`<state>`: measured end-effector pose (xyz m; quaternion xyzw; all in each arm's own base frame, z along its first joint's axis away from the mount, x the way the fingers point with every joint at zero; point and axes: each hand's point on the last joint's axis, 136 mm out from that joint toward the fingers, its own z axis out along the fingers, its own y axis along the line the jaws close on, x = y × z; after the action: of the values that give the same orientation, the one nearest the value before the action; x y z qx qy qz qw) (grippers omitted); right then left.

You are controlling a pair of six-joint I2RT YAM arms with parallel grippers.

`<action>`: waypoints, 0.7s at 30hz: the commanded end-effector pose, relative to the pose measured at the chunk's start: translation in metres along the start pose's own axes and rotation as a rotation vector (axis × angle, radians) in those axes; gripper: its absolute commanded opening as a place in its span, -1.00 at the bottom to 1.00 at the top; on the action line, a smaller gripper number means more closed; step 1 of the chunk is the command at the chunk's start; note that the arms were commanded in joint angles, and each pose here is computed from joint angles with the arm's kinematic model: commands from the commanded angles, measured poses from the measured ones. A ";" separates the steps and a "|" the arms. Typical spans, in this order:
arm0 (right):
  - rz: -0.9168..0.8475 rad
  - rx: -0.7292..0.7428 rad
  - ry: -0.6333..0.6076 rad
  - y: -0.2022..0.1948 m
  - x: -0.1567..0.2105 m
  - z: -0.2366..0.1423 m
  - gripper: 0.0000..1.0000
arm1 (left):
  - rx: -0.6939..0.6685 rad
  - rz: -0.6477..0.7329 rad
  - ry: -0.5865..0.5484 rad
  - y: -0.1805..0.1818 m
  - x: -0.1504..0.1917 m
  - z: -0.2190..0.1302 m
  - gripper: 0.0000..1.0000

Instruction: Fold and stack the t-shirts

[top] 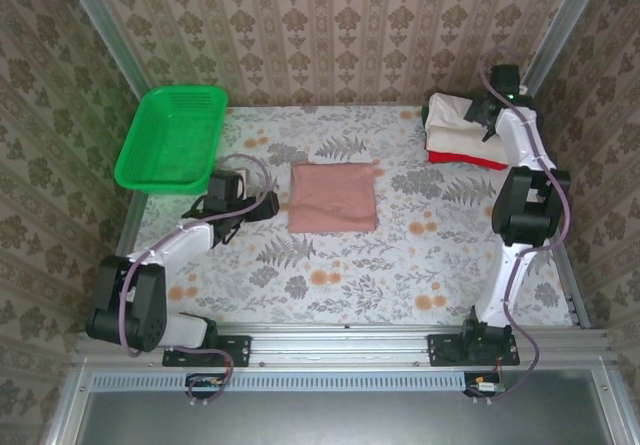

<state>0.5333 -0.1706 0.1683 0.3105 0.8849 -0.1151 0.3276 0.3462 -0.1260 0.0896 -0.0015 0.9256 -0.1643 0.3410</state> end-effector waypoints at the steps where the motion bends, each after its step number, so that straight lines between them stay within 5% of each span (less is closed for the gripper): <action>1: 0.024 0.033 0.053 -0.029 -0.004 0.014 1.00 | 0.048 0.029 -0.006 -0.012 -0.009 0.005 1.00; 7: 0.099 -0.333 0.159 0.008 0.003 0.056 1.00 | 0.052 0.018 0.033 -0.012 -0.003 0.018 1.00; 12: 0.090 -0.348 0.194 0.008 0.009 0.075 1.00 | 0.064 0.012 0.045 -0.014 -0.002 0.021 1.00; 21: 0.011 -0.673 0.329 0.055 0.045 0.072 0.96 | 0.069 0.016 0.061 -0.015 -0.001 0.025 1.00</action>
<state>0.5705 -0.1844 0.0814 0.2810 0.9068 0.1478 0.2774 0.3549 -0.1395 0.0703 0.0078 0.9332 -0.1837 0.3087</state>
